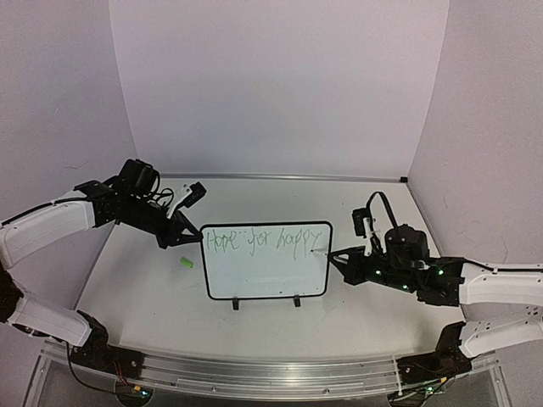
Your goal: Write a sentence on the whiteboard
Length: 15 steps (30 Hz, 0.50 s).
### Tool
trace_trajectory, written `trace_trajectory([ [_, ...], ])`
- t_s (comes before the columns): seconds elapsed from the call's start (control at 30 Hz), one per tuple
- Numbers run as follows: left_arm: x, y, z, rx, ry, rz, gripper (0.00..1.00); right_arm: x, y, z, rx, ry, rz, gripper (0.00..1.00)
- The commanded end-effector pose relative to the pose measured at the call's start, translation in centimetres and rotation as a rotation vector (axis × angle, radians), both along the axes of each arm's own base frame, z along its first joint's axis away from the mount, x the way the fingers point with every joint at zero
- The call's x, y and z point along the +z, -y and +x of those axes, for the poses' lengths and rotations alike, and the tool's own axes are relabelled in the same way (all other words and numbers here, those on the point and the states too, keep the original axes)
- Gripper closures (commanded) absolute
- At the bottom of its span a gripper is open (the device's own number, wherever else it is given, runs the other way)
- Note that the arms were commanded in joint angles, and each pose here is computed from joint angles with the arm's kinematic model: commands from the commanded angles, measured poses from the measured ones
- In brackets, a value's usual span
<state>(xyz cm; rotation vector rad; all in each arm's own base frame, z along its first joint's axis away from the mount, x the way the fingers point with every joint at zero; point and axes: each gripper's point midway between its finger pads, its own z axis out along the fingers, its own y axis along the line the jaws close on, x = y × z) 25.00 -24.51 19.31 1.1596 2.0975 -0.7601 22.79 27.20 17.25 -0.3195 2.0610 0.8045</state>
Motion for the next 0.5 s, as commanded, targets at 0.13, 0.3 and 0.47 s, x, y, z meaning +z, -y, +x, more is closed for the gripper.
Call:
trace_trajectory([
  [0.13,0.2,-0.1,0.1,-0.001,0.028,0.026,1.0,4.3,0.5,-1.5,0.067,0.084,0.083,1.0],
  [0.3,0.1,0.0,0.1,-0.004,0.024,0.028,1.0,6.9,-1.7,-2.5,0.172,0.141,0.107,1.0],
  [0.47,0.0,0.0,0.0,-0.004,0.023,0.028,1.0,7.2,-5.2,-3.4,0.225,0.181,0.08,1.0],
])
